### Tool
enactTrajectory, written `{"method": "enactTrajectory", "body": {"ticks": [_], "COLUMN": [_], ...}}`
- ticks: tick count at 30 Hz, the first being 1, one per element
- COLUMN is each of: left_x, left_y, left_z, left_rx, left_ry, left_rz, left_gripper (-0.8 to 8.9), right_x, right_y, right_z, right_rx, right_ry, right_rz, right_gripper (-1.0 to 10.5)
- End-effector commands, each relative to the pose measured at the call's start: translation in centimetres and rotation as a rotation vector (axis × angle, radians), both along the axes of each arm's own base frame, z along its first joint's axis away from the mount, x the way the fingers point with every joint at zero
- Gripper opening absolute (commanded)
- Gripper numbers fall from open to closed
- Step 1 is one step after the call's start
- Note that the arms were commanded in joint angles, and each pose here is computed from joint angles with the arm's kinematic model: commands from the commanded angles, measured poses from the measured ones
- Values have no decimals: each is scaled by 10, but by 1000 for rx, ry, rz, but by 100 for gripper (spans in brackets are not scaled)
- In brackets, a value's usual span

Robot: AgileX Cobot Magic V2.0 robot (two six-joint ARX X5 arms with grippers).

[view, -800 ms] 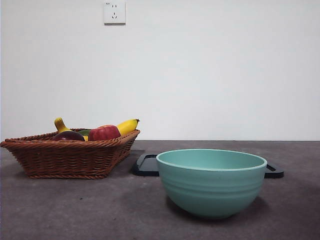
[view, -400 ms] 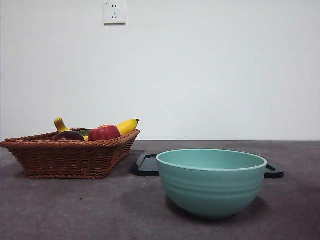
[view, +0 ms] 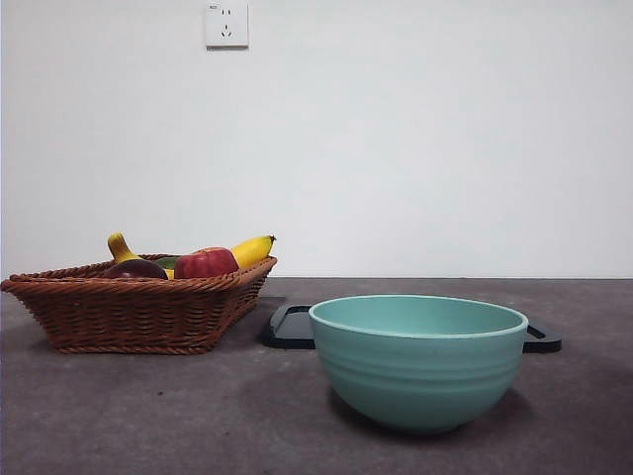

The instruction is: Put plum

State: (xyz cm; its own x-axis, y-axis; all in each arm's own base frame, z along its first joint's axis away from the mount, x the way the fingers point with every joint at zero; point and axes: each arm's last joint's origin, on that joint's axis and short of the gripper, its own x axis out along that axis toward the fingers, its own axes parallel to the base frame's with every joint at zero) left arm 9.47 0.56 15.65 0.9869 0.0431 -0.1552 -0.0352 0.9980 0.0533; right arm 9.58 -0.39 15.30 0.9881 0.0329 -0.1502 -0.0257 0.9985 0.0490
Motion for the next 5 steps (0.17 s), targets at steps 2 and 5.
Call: {"method": "enactTrajectory", "body": {"ticks": [2,5], "left_x": [1,1], "left_y": [0,0], "left_z": [-8,-8], "left_rx": [-10,-10], "left_ry": [27,27], "left_rz": [7,7], "left_gripper": [9,9], "right_x": [0,0], "right_y": [0,0], "right_z": [-1,-1], "right_rx": [11,11], "right_ry": [-2,-2], "right_rz": [-2,-2], "right_gripper": [5,5]}}
